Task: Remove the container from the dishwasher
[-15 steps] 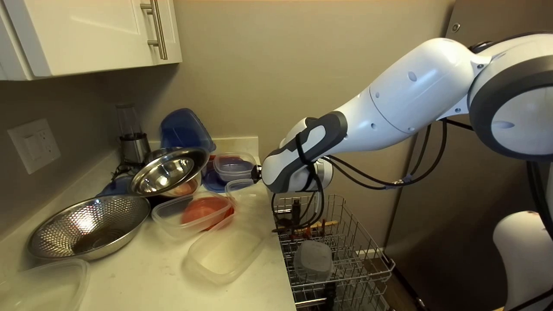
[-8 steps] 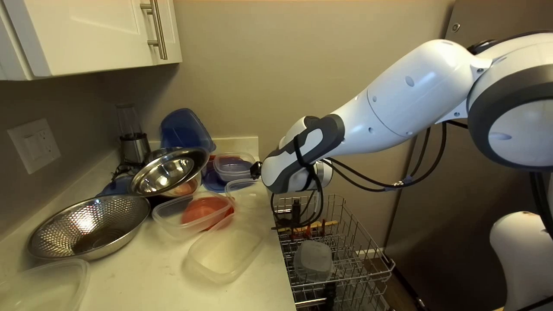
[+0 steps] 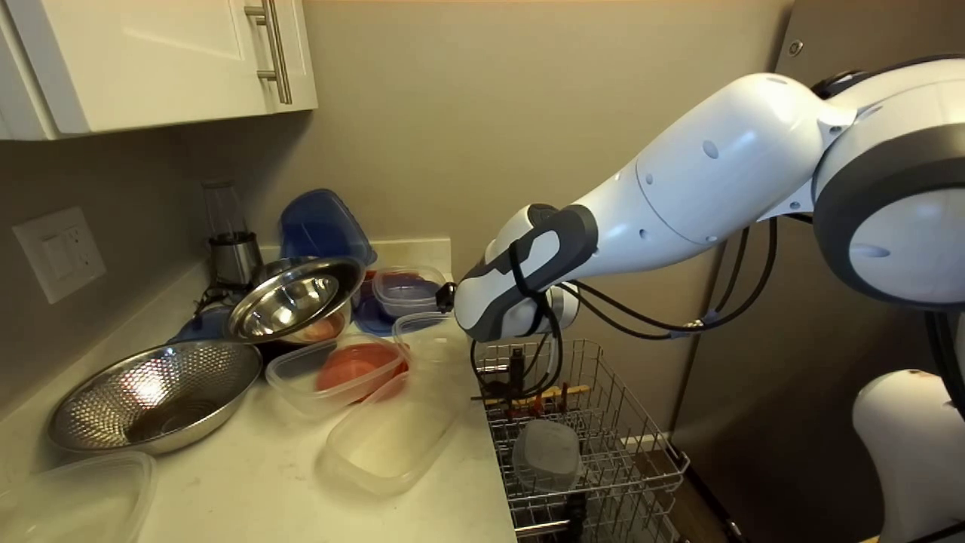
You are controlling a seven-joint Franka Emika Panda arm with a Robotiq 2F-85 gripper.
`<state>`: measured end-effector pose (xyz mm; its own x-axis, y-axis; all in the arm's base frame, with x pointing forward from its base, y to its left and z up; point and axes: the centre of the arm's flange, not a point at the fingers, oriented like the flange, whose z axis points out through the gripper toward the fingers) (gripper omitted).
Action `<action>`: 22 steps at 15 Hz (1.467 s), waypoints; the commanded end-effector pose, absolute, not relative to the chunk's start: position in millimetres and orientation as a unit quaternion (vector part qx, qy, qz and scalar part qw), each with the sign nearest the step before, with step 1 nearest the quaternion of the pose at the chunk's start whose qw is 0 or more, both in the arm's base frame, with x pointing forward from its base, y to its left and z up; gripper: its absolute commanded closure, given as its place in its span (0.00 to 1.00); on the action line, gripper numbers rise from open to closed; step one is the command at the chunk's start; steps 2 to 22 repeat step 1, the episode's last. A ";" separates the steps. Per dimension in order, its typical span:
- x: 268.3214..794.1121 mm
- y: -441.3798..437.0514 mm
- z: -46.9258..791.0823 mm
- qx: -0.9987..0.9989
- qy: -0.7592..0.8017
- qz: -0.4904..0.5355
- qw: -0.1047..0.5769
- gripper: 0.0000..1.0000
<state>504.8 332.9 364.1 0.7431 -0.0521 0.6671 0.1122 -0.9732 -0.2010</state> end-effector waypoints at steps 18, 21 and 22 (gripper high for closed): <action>504.8 332.8 364.1 -0.926 -0.016 -0.358 0.115 0.00; 504.8 332.8 364.1 -0.926 -0.016 -0.358 0.115 0.00; 504.8 332.8 364.1 -0.926 -0.016 -0.358 0.115 0.00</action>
